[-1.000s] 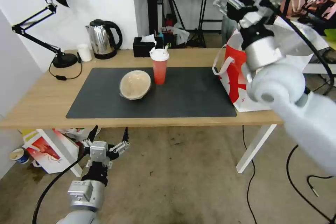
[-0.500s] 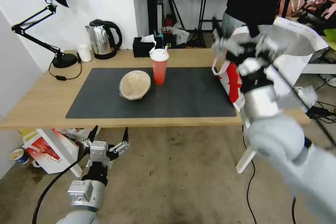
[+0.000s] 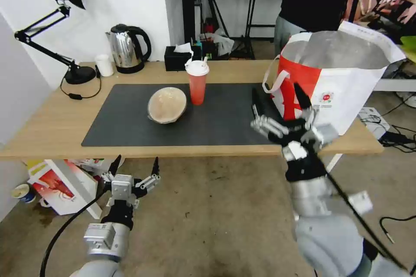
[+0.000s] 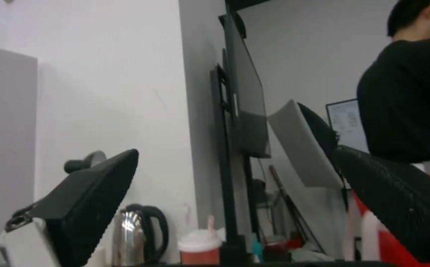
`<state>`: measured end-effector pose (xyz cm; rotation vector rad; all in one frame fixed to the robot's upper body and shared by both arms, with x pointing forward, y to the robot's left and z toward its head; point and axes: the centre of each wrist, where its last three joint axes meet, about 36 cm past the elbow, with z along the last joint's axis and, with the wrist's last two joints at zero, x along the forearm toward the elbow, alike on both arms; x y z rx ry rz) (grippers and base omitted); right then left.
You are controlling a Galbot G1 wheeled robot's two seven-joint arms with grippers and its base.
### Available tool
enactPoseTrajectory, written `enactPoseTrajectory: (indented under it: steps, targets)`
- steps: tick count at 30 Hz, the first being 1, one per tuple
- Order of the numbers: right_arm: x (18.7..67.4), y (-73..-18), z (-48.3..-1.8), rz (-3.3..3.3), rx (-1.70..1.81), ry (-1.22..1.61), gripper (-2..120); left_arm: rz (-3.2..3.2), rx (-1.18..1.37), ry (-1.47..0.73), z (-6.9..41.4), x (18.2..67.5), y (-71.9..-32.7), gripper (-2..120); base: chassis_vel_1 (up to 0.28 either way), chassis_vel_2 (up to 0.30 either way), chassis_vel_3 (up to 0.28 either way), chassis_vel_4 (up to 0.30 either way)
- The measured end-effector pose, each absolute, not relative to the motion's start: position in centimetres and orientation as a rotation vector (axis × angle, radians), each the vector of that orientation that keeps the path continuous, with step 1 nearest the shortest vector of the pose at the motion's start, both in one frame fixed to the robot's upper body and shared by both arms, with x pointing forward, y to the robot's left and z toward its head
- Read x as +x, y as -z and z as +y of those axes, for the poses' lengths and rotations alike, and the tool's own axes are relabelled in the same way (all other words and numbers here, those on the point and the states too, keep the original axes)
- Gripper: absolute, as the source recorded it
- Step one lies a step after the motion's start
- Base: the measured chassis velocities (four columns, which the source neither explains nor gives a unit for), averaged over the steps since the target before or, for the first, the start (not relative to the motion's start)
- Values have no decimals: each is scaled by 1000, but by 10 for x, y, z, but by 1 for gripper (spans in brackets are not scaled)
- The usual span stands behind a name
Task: Pick up the trash from the table and place it into the takeout bag.
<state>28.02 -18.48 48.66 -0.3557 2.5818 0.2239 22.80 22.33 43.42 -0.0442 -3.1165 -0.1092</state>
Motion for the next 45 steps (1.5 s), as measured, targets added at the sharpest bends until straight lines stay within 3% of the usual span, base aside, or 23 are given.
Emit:
enactPoseTrajectory:
  steps: [24, 45]
  targets:
    - [267, -454, -188, 2601, -292, -166, 100, -3116, -44, 109, 223, 228, -434, 100, 0, 0, 0, 0]
    - [210, -399, -180, 2799, -96, -141, 100, -3117, -44, 109, 223, 228, -434, 100, 0, 0, 0, 0]
